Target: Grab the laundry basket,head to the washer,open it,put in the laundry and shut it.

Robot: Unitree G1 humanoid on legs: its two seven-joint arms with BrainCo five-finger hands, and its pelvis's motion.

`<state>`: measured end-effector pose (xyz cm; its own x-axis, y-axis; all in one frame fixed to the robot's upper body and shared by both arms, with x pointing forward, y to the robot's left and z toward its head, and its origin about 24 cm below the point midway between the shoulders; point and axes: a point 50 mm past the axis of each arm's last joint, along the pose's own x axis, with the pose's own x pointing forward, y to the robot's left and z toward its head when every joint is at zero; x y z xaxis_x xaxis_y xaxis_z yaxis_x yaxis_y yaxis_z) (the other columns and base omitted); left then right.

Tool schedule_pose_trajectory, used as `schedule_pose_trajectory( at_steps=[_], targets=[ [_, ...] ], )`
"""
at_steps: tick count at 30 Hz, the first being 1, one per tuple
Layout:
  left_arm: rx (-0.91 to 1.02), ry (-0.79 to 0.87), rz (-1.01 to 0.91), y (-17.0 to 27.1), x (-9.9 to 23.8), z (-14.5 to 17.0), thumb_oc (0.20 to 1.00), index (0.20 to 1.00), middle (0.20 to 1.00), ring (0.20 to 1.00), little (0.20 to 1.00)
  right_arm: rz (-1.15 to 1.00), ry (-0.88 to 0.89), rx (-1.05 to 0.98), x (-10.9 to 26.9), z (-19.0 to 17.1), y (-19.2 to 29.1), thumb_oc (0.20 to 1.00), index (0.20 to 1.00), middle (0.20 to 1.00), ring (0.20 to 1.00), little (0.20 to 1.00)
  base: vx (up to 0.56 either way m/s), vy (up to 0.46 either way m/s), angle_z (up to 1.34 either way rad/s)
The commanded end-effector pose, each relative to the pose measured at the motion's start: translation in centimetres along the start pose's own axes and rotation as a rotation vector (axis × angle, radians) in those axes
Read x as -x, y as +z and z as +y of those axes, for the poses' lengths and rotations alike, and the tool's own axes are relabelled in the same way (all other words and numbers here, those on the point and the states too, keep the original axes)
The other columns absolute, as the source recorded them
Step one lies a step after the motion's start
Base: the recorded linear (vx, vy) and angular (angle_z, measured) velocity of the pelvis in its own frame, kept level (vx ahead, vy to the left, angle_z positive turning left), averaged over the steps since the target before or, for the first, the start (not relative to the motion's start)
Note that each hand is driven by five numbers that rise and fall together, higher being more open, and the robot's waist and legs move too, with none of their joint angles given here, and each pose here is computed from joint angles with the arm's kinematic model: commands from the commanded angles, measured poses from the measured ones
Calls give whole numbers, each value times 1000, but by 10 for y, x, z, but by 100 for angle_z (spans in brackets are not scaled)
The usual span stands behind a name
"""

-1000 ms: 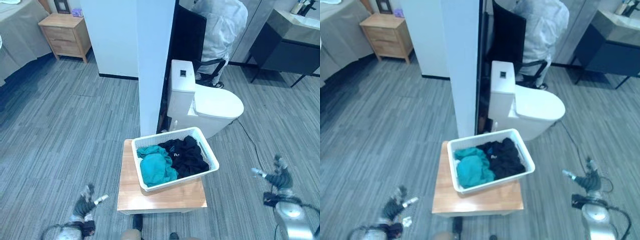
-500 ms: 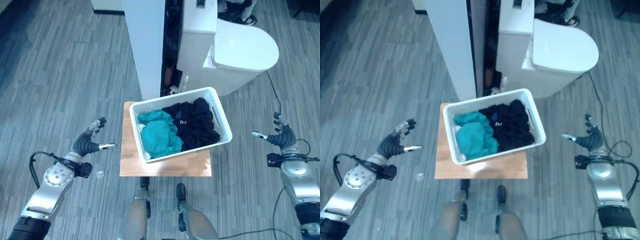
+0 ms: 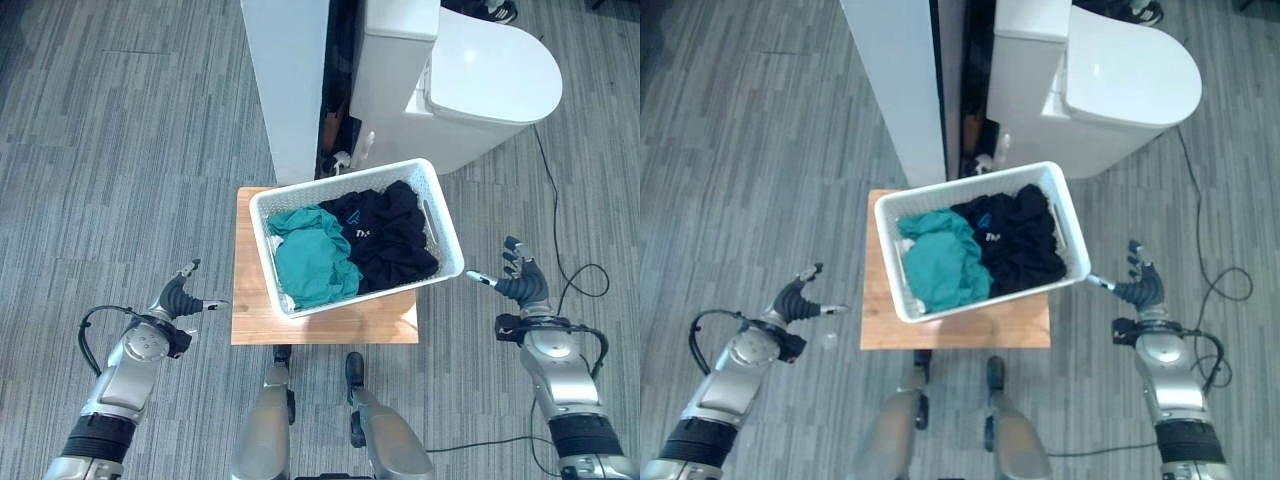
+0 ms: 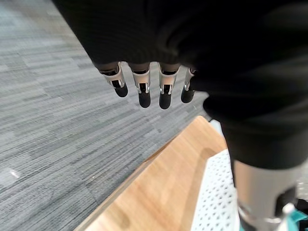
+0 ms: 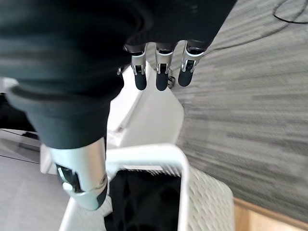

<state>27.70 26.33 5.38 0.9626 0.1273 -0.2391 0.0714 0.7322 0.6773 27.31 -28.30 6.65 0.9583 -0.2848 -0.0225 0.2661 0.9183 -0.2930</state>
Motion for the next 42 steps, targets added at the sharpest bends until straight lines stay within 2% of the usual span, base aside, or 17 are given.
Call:
schedule_pose_trajectory(
  at_steps=[1,9,11,20,38,39,42],
  targets=[
    [31,50,-14,6,-8,-7,1000,1000,1000,1000,1000,-138,-70,21,-1,-15,26,1000,1000,1000,1000,1000,-42,-48,0],
    [160,-17,-162,50,-21,-42,1000,1000,1000,1000,1000,-129,-75,-26,0,-2,21,1000,1000,1000,1000,1000,-12,-22,0],
    [219,-82,-263,85,-27,-60,1000,1000,1000,1000,1000,-146,-86,-47,-1,1,25,1000,1000,1000,1000,1000,0,0,0],
    [278,-117,-384,122,-28,-60,1000,1000,1000,1000,1000,-167,-99,-56,-5,1,30,1000,1000,1000,1000,1000,0,0,0],
    [192,5,-396,134,-40,-43,1000,1000,1000,1000,1000,-195,-79,-68,-5,5,34,1000,1000,1000,1000,1000,-1,-3,-1],
    [173,7,-386,138,-43,-47,1000,1000,1000,1000,1000,-224,-201,-38,-30,-11,54,1000,1000,1000,1000,1000,0,0,0],
    [177,-1,-392,141,-44,-50,1000,1000,1000,1000,1000,-243,-277,11,-47,-26,73,1000,1000,1000,1000,1000,-8,0,-7]
  ],
)
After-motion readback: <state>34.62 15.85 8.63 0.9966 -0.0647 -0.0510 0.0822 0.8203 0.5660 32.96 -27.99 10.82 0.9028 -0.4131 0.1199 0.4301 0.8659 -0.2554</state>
